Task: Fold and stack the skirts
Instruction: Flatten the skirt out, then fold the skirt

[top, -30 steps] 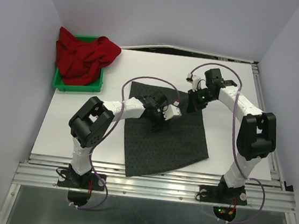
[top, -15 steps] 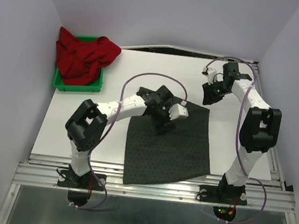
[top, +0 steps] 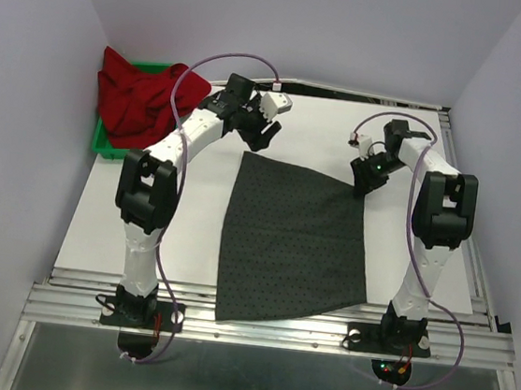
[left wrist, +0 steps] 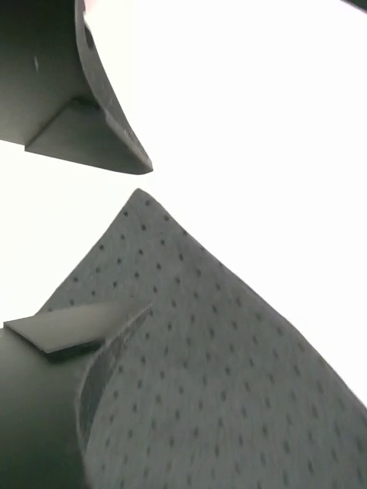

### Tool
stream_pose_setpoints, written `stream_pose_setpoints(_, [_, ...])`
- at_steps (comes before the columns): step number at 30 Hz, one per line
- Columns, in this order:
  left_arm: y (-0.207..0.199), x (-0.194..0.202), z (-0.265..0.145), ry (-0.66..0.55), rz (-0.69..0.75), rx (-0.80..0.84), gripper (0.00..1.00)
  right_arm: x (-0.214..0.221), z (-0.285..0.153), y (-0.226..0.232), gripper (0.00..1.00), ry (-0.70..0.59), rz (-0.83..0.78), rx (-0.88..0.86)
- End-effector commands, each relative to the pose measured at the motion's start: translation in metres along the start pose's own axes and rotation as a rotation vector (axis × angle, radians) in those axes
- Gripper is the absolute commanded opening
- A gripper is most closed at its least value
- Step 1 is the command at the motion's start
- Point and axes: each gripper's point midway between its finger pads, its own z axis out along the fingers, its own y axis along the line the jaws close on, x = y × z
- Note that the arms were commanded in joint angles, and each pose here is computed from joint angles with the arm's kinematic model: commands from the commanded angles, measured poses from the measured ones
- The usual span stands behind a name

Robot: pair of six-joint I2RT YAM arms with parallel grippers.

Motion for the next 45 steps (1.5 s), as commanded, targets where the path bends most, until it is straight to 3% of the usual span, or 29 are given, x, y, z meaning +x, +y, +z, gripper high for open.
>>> stream_pose_setpoints(1, [0.024, -0.007, 0.009, -0.019, 0.017, -0.024, 0.72, -0.023, -0.016, -0.018, 0.43, -0.060, -0.041, 0.042])
stream_pose_setpoints(9, [0.045, 0.037, 0.033, 0.063, 0.064, 0.081, 0.73, -0.012, -0.004, -0.029, 0.47, -0.010, -0.076, 0.055])
stream_pose_setpoints(17, [0.050, 0.050, 0.046, 0.056, 0.147, 0.150, 0.67, -0.031, -0.018, -0.029, 0.47, -0.063, -0.108, 0.066])
stream_pose_setpoints(31, [0.046, 0.076, 0.072, 0.089, 0.158, 0.239, 0.63, -0.024, -0.005, -0.030, 0.54, 0.009, -0.130, -0.018])
stream_pose_setpoints(34, [0.043, 0.088, 0.077, 0.112, 0.144, 0.252, 0.56, -0.023, -0.006, -0.024, 0.54, 0.016, -0.135, -0.052])
stream_pose_setpoints(41, [0.038, 0.104, 0.080, 0.147, 0.131, 0.278, 0.14, -0.032, -0.012, -0.015, 0.57, -0.010, -0.130, -0.099])
stream_pose_setpoints(45, [0.039, 0.104, 0.080, 0.146, 0.125, 0.273, 0.02, -0.027, -0.011, -0.010, 0.56, 0.015, -0.125, -0.139])
